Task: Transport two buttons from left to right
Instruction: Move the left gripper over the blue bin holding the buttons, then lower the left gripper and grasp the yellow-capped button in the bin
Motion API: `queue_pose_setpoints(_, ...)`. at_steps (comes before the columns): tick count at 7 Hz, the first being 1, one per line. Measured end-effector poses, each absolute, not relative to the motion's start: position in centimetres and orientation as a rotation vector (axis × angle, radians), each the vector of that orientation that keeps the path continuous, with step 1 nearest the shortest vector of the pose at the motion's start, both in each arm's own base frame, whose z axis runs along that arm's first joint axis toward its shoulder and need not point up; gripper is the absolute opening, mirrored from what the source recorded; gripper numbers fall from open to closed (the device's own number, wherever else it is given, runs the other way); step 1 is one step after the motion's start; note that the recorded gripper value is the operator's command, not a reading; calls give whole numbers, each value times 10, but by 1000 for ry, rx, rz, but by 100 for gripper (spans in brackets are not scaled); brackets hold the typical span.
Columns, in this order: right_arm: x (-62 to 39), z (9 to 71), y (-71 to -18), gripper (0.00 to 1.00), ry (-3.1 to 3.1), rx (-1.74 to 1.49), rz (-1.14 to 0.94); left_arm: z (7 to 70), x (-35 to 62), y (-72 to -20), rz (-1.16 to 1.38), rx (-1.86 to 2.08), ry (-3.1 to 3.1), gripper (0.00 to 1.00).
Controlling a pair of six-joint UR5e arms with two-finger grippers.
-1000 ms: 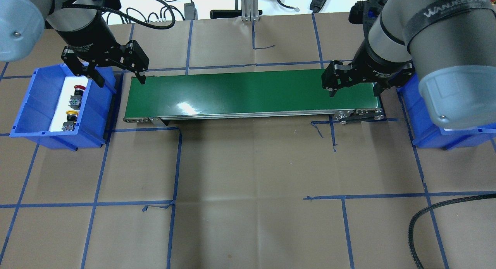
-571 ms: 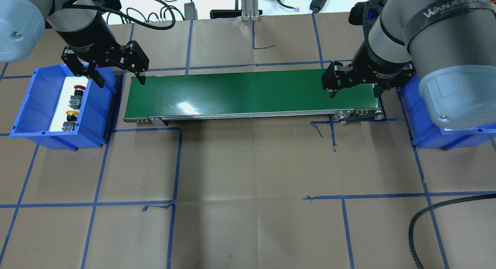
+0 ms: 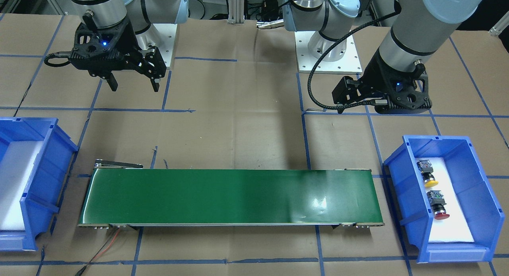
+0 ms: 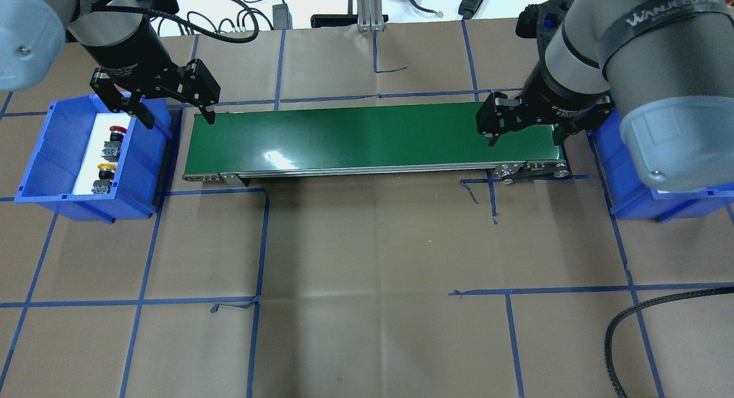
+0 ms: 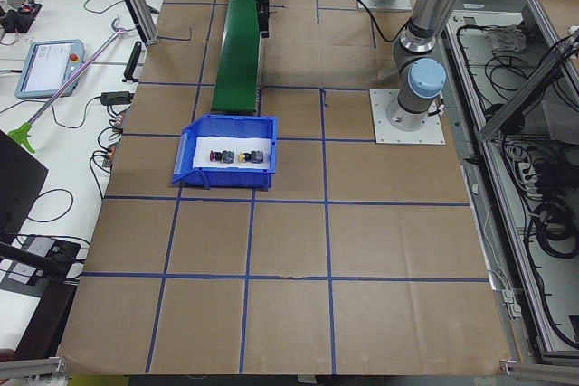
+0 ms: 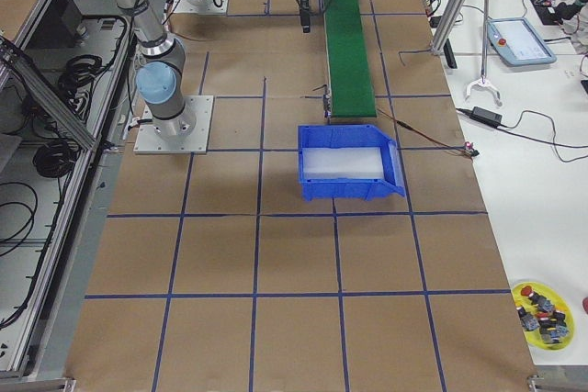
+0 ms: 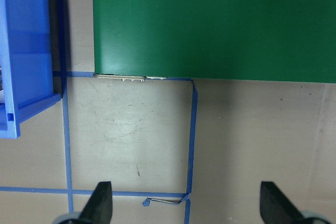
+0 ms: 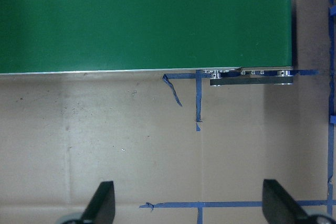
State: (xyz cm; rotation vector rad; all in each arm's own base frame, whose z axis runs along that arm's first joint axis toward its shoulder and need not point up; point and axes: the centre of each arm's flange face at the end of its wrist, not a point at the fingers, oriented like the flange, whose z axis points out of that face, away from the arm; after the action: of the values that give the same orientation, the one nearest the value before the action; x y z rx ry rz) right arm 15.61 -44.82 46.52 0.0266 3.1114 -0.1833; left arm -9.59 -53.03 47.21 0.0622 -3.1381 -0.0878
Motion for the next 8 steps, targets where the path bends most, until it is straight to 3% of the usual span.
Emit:
queue_pose_setpoints(3, 156, 465, -448, 100, 3111, 26, -182, 482, -72, -535, -52, -24, -3139, 100)
queue_pose_setpoints(8, 156, 466, -448, 100, 3111, 28, -187, 481, 125, -543, -30, -64, -3131, 100)
